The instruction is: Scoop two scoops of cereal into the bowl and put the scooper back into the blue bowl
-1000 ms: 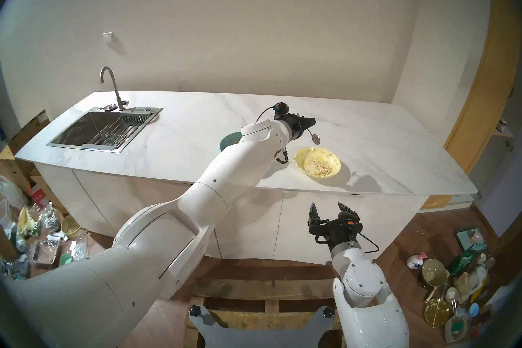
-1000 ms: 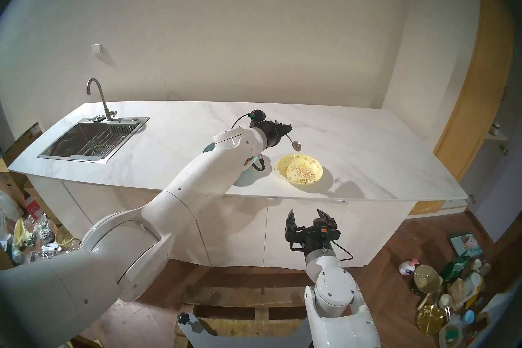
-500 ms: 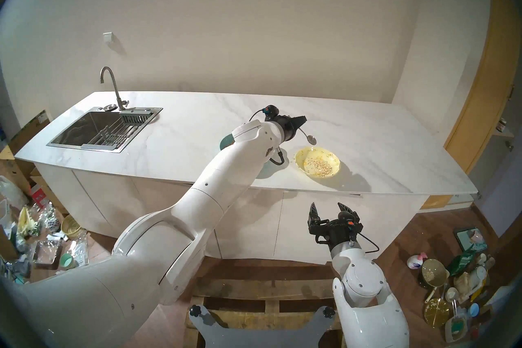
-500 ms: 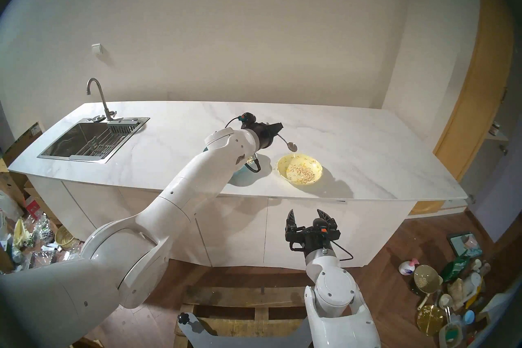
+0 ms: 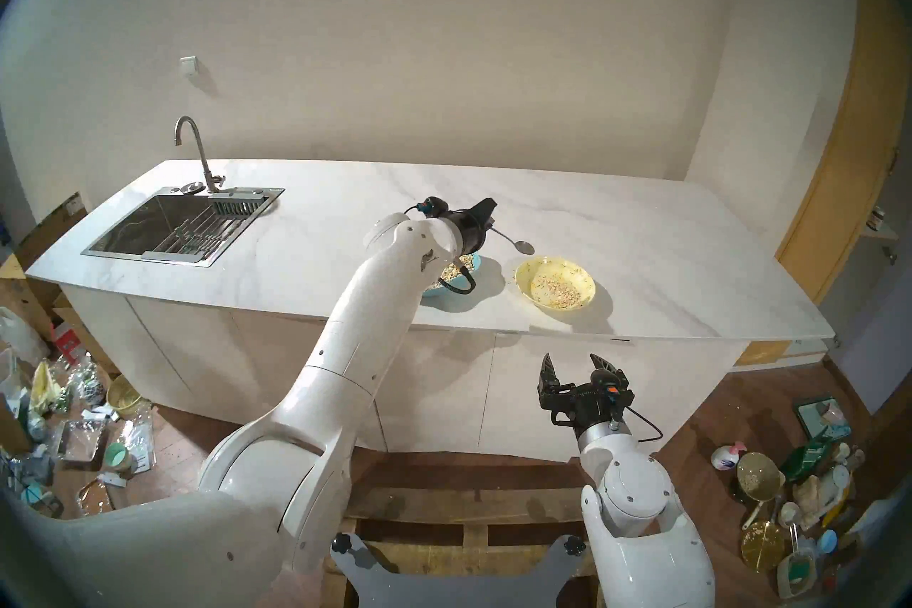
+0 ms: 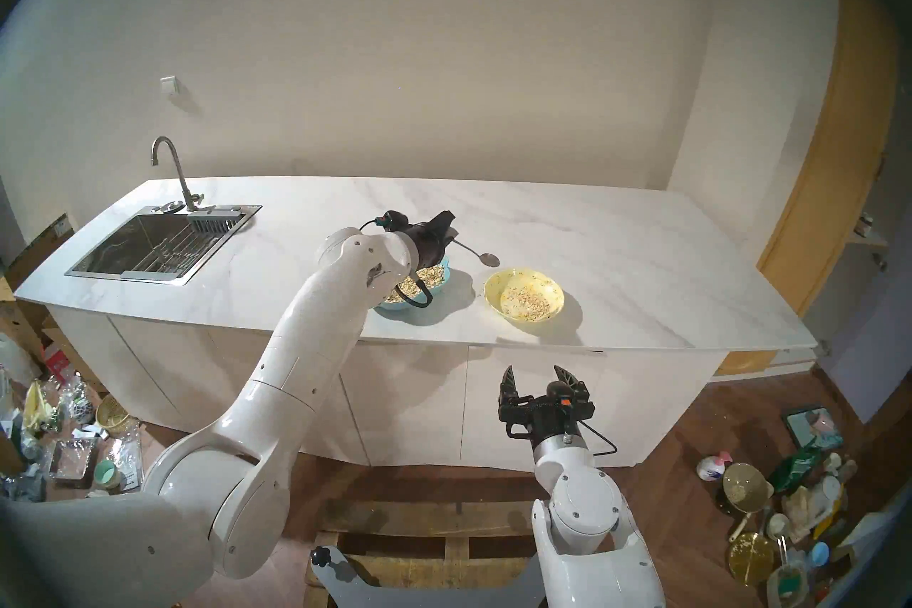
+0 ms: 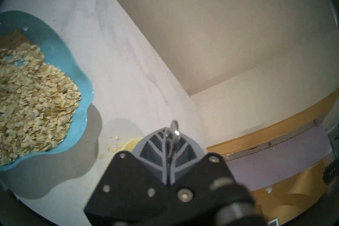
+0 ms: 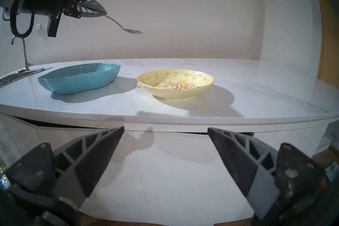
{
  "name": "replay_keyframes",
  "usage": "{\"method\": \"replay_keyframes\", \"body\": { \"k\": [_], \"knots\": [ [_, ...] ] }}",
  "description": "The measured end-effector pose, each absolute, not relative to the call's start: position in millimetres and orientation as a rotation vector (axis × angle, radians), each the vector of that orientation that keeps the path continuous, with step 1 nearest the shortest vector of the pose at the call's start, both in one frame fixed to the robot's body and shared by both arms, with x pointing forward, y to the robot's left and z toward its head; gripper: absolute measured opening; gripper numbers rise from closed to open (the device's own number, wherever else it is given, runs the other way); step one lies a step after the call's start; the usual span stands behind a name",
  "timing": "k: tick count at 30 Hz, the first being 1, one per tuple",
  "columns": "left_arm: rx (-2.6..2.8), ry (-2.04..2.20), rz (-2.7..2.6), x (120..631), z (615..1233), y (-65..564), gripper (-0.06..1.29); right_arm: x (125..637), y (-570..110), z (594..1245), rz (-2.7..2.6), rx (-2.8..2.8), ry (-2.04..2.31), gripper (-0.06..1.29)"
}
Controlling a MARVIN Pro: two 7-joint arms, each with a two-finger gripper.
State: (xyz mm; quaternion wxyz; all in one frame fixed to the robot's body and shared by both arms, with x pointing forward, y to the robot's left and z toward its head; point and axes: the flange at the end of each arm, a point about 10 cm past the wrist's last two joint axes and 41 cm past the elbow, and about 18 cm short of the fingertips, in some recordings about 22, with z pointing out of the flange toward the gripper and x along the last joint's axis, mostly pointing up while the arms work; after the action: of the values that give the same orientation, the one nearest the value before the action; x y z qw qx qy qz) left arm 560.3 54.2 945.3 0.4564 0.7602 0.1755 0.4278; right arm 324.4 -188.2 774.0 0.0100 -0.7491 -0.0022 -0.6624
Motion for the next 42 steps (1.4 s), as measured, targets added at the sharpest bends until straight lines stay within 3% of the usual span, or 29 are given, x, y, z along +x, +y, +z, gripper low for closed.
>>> {"method": "replay_keyframes", "body": {
  "k": [21, 42],
  "knots": [
    [1.837, 0.500, 1.256, 550.3, 975.5, 154.7, -0.01, 324.4, -188.2, 774.0, -2.068, -2.338, -0.007, 1.23],
    [1.907, 0.620, 1.337, 532.7, 928.2, 219.6, -0.01, 324.3, -188.2, 774.0, -2.068, -2.338, -0.007, 1.23]
  ]
}}
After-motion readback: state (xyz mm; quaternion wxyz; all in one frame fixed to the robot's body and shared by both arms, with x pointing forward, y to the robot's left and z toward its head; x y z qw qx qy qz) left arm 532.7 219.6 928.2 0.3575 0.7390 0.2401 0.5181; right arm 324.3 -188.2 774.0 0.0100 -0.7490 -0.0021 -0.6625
